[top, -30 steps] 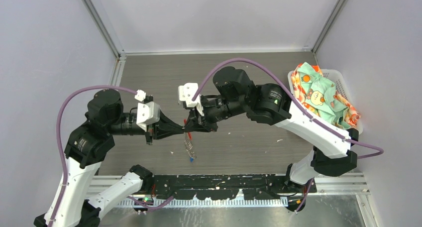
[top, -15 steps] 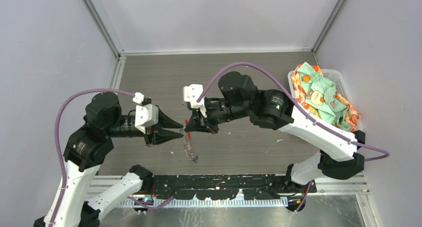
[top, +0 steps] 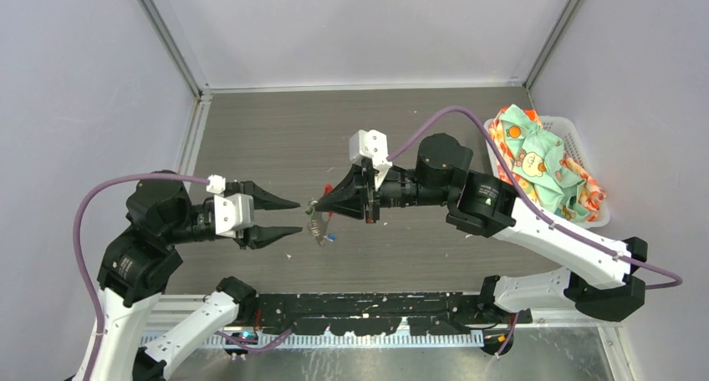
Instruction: Put the keys on the keyring
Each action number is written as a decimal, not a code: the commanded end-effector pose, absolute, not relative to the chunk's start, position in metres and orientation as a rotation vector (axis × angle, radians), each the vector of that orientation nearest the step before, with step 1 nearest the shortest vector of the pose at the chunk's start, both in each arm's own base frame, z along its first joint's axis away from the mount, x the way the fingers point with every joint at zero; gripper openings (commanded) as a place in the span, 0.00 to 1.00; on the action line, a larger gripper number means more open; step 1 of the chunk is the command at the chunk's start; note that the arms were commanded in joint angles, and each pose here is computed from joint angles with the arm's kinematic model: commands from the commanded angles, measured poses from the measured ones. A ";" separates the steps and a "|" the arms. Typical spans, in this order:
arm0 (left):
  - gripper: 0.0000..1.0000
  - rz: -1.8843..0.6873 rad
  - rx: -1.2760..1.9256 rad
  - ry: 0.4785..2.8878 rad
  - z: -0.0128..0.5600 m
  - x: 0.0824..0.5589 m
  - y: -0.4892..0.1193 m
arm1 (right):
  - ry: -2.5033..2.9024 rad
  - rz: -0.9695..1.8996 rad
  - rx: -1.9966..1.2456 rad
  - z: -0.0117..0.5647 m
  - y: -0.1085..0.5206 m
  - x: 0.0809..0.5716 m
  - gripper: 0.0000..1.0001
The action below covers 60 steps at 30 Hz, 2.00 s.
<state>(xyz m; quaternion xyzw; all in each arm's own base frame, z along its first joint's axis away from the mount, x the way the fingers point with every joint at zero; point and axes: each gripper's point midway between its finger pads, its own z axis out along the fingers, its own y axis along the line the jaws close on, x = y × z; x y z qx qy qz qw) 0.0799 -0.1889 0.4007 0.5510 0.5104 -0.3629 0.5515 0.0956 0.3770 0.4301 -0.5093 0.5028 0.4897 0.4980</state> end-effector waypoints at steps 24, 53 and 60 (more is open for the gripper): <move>0.01 -0.908 1.247 1.081 0.407 0.080 -0.199 | 0.889 1.429 -0.841 0.487 0.371 0.091 0.01; 0.01 -0.895 1.163 0.962 0.439 0.073 -0.195 | 0.918 1.502 -0.890 0.475 0.381 0.083 0.01; 0.15 -0.859 1.282 0.982 0.407 0.071 -0.195 | 0.896 1.532 -0.885 0.480 0.382 0.079 0.01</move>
